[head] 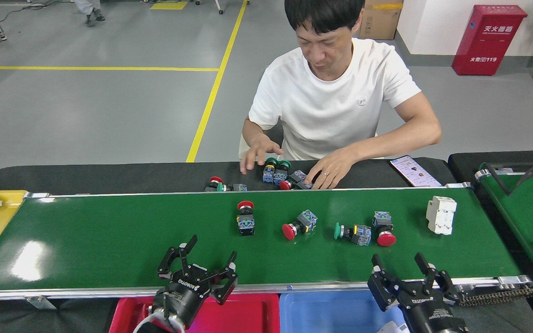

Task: Pick switch part from conveyor to tray
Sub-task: 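Grasp a red-capped button with each gripper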

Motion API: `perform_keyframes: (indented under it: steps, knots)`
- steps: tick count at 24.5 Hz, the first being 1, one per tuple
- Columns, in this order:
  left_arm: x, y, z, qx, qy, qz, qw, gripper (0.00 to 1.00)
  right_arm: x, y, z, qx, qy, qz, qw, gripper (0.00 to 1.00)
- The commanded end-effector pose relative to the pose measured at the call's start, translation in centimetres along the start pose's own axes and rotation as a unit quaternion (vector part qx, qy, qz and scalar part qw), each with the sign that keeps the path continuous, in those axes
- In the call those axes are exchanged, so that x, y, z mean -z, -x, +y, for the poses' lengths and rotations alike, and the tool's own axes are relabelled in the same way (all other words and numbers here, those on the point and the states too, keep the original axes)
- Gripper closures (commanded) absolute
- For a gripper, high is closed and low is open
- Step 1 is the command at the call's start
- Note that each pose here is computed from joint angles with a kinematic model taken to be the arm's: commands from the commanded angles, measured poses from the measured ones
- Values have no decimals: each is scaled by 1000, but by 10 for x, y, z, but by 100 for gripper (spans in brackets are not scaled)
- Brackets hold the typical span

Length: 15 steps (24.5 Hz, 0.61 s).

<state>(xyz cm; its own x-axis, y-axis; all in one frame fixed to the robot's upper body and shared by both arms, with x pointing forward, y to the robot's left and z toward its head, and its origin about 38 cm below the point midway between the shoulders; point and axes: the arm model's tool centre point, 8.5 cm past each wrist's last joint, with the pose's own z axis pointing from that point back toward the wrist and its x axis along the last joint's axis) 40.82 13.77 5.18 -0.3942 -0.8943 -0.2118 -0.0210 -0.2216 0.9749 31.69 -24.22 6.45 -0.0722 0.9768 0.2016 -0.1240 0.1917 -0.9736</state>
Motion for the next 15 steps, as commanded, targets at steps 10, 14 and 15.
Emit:
perform_keyframes:
  steps: [10, 14, 15]
  knots:
    - [62, 19, -10, 6, 60, -1, 998, 0, 76, -44, 10, -12, -24, 28, 999, 4]
    - [64, 26, -18, 11, 85, -1, 996, 21, 105, -63, 15, -26, -42, 46, 998, 4]
    - [64, 28, -20, 10, 91, 0, 996, 26, 110, -66, 14, -30, -42, 48, 998, 5]
